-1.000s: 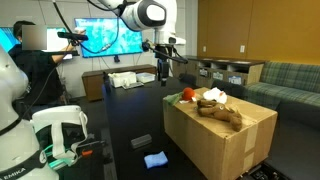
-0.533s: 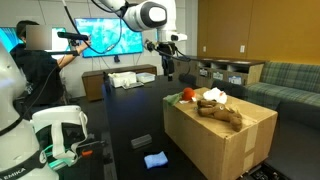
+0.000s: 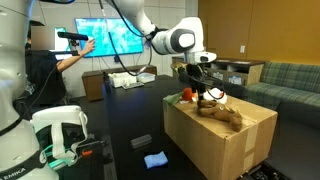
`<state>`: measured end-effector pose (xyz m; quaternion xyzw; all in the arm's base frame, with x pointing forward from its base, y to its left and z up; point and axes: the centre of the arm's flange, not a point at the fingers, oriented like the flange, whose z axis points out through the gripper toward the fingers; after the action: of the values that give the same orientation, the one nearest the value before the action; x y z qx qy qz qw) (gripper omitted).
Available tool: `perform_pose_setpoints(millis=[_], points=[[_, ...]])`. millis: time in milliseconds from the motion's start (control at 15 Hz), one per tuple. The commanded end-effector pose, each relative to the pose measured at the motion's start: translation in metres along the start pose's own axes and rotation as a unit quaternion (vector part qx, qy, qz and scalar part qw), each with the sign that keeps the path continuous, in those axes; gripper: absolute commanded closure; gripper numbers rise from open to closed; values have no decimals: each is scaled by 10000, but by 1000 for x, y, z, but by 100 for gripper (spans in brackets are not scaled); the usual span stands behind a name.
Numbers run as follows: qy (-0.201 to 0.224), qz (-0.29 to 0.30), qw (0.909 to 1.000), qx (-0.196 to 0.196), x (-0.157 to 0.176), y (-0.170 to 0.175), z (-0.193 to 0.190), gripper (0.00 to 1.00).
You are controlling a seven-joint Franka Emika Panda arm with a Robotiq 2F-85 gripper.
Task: Remove the toy moose from the top of the brown box, place the white towel on top of the box, remove the white object from the top of the box, place the blue sponge on the box, remove the radish from the top of the box, put the eraser on the box
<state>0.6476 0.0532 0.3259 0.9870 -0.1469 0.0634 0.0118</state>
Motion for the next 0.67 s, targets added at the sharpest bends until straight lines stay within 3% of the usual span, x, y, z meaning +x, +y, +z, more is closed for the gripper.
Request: perform_pose_setpoints(millis=[0,600], points=[[174,146,9997,-97,56,-1,17,0],[269,120,9980,-565,89,9,67,0]])
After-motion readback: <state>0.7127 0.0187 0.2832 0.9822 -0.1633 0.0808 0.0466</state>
